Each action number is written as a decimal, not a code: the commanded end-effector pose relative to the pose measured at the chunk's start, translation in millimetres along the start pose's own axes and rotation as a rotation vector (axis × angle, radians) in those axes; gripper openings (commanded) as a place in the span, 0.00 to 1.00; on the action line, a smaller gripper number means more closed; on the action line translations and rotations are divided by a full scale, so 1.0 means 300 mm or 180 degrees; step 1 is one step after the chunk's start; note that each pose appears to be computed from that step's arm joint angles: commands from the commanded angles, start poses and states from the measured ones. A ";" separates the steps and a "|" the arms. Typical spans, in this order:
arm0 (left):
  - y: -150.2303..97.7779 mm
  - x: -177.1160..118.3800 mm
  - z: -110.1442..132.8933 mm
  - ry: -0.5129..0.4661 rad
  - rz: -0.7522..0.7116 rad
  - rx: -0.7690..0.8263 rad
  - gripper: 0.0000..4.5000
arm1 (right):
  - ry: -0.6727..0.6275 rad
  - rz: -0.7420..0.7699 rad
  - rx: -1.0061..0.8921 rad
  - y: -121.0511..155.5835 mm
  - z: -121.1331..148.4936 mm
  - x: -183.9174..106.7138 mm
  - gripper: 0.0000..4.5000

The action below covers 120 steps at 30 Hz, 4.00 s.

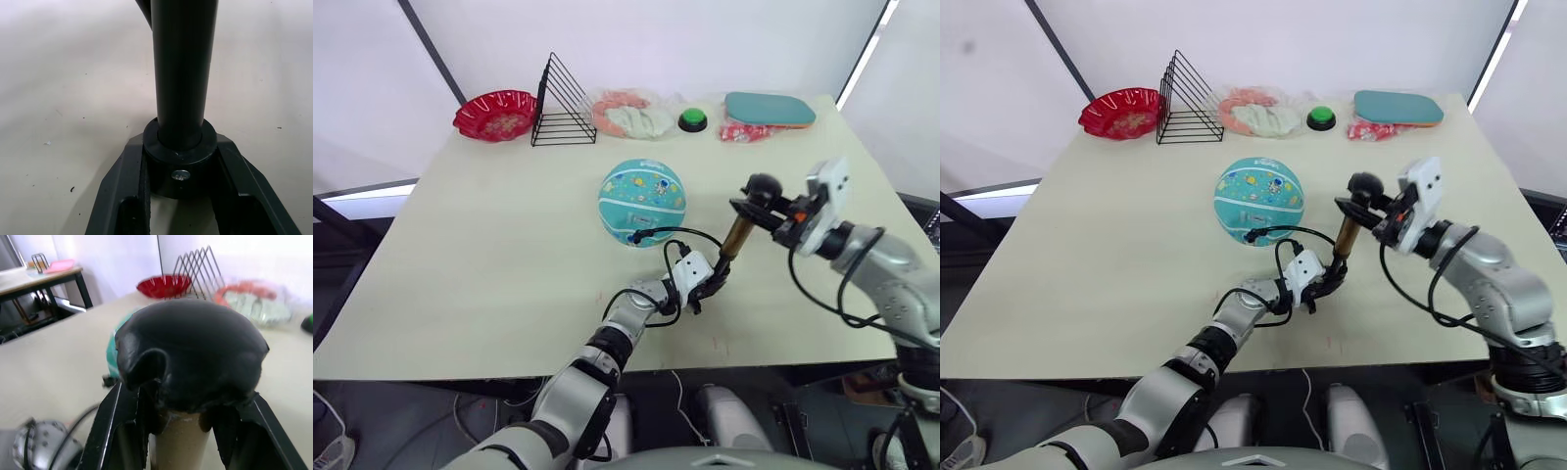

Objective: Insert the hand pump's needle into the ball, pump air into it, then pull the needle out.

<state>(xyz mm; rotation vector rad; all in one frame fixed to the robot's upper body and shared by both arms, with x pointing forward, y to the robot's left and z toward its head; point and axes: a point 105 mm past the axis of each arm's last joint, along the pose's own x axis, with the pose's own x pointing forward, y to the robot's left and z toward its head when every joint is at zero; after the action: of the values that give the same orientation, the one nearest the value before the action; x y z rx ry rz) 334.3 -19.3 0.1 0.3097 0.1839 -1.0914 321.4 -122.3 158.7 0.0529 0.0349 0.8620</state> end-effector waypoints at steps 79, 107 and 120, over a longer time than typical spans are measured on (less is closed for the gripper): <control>-0.070 -0.020 -0.111 0.0297 -0.0134 -0.0252 0.24 | -0.0197 0.0004 -0.0385 0.022 0.476 -0.112 0.25; -0.058 -0.050 -0.126 0.0334 -0.0065 -0.0275 0.24 | 0.0463 -0.0122 0.0036 0.000 -0.130 0.035 0.25; -0.075 -0.032 -0.117 0.0314 -0.0155 -0.0277 0.24 | -0.0422 0.0098 -0.0426 0.038 0.456 -0.095 0.25</control>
<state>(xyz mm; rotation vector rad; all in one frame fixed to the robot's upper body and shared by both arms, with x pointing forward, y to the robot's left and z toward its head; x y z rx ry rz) 328.5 -21.7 6.9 0.2733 0.1581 -1.0998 314.9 -132.2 247.7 0.0244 0.0220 0.9106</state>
